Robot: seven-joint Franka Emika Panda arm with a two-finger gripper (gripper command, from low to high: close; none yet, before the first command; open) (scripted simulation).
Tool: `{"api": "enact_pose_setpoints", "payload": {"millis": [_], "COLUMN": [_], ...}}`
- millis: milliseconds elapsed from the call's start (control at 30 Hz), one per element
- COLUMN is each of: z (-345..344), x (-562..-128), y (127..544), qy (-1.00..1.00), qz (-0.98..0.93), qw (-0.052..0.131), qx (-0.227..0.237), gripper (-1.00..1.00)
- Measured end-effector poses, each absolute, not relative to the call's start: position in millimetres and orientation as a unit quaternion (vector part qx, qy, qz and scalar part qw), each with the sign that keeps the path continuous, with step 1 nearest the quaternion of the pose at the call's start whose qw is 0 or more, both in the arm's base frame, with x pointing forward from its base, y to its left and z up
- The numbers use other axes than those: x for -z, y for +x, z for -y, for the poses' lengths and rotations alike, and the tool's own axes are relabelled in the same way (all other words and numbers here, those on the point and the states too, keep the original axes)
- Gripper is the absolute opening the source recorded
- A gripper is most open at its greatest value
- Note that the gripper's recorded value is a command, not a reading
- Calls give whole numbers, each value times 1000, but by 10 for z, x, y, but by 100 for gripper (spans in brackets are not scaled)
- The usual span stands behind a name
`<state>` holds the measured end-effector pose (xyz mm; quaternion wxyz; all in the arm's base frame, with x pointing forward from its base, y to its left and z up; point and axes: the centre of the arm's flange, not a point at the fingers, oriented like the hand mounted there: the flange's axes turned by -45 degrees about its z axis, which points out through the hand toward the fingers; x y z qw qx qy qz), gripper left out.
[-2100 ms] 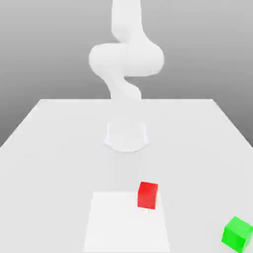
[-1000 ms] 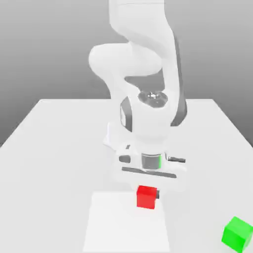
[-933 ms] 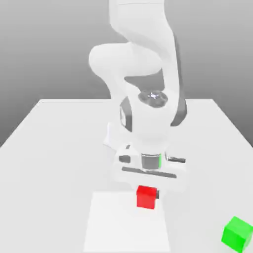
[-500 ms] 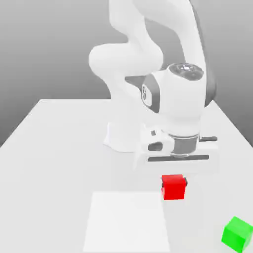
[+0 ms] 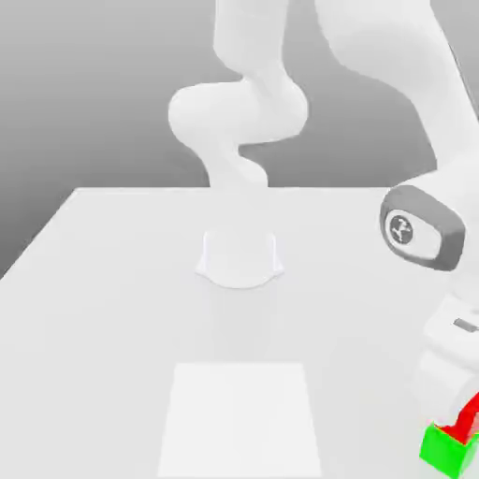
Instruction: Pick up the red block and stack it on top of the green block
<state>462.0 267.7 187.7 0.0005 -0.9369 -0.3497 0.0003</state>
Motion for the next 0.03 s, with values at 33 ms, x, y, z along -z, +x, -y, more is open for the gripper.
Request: {"api": "enact_pose_setpoints", "payload": {"millis": [33], "z": [-2677], "x": [-1877], "y": [4620], "qy": [-937], "qz": [350], "qw": [0], "qx": [0], "gripper": [100]}}
